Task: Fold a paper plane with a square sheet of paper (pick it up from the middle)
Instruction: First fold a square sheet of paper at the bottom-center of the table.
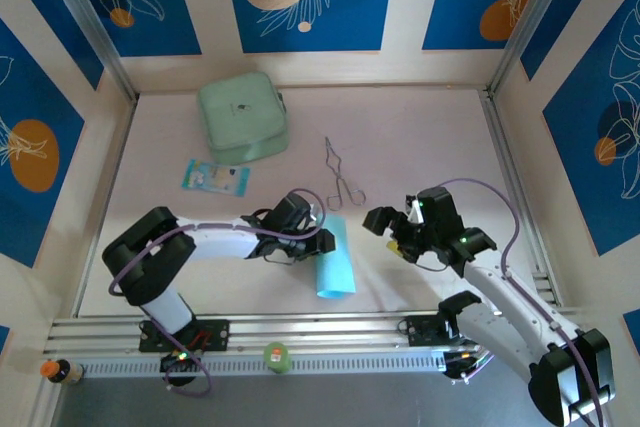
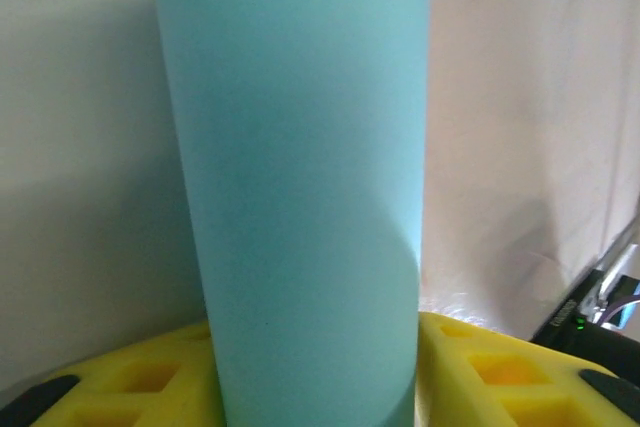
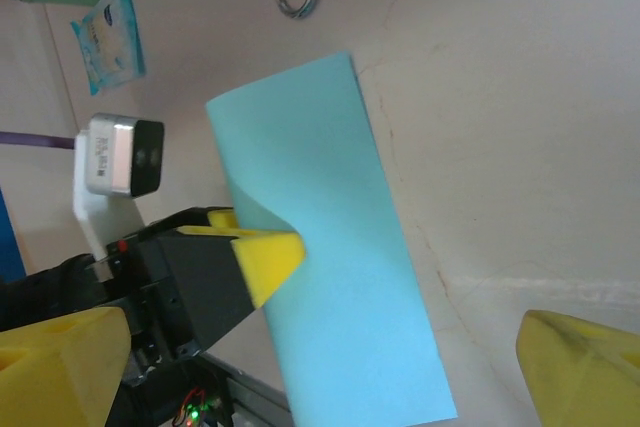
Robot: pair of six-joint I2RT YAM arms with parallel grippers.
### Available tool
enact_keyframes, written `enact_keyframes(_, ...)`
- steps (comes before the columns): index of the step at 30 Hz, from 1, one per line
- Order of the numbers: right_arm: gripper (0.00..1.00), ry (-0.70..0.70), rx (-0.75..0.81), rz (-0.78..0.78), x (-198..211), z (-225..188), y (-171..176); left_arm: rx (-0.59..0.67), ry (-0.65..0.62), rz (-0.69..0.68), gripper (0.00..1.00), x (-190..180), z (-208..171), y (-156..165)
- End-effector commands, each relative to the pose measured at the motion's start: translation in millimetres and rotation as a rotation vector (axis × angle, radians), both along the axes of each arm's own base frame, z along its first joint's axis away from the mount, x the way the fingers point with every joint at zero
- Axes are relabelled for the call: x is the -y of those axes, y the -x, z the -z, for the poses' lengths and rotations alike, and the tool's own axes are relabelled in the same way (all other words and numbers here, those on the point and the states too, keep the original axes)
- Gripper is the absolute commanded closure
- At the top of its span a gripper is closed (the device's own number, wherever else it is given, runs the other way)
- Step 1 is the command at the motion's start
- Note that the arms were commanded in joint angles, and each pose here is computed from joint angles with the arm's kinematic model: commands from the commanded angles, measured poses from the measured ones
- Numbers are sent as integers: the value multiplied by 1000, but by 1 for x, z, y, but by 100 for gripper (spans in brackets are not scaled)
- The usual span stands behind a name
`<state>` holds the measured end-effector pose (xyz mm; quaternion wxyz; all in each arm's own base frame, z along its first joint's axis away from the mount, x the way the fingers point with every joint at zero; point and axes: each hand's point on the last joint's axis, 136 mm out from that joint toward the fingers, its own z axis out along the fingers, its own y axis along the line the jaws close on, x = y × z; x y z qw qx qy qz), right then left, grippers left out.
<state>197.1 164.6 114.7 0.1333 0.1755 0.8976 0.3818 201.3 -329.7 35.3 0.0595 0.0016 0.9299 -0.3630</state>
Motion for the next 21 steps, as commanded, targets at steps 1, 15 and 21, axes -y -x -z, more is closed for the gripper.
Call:
enact_keyframes(1, 1, -35, 3, -65, -11, -4, 3, -3, -94, 15, 51, -12, 16, -1)
enact_keyframes(15, 1, 13, -44, -67, -14, 9, 4, 61, -305, 48, 30, -43, 8, -6)
enact_keyframes(21, 0, 30, -69, -50, -14, 19, 3, 74, -335, 70, 37, -48, 8, -5)
